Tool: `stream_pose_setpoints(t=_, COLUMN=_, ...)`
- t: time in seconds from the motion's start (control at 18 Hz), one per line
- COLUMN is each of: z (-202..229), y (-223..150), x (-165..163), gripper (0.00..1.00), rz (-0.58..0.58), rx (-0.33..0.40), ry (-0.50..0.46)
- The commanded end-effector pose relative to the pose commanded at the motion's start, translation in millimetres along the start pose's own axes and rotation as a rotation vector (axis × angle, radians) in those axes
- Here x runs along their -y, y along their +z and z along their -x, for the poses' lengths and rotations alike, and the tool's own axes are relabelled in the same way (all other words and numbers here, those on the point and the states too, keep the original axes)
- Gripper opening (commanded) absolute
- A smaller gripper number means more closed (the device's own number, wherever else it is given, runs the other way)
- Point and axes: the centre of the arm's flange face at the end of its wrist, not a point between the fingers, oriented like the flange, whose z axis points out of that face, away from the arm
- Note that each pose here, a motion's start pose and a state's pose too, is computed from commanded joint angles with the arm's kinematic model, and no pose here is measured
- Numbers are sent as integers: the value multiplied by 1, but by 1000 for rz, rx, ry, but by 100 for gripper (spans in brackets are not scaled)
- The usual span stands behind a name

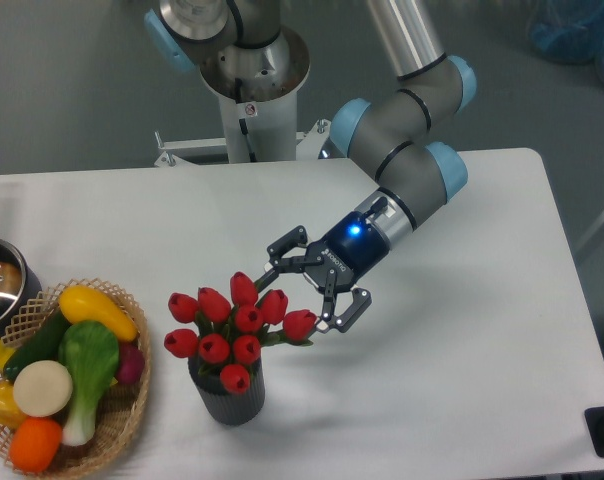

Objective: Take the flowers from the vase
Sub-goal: 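Push the open gripper into the tulip stems above the vase rim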

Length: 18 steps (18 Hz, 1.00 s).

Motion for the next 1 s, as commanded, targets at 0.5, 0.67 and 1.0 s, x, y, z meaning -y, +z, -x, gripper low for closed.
stream_pose_setpoints(t=0.5, z=-3, y=26, x=-1, gripper=100, rz=0, rx=-44, ry=9)
stream_pose_setpoints(t=0.67, z=-7, y=31, x=-2, gripper=100, rz=-1, rx=-53, ry=6)
stream_pose_setpoints(t=1.0, z=-13, y=40, x=-2, gripper=100, rz=-4, rx=-69, ry=1)
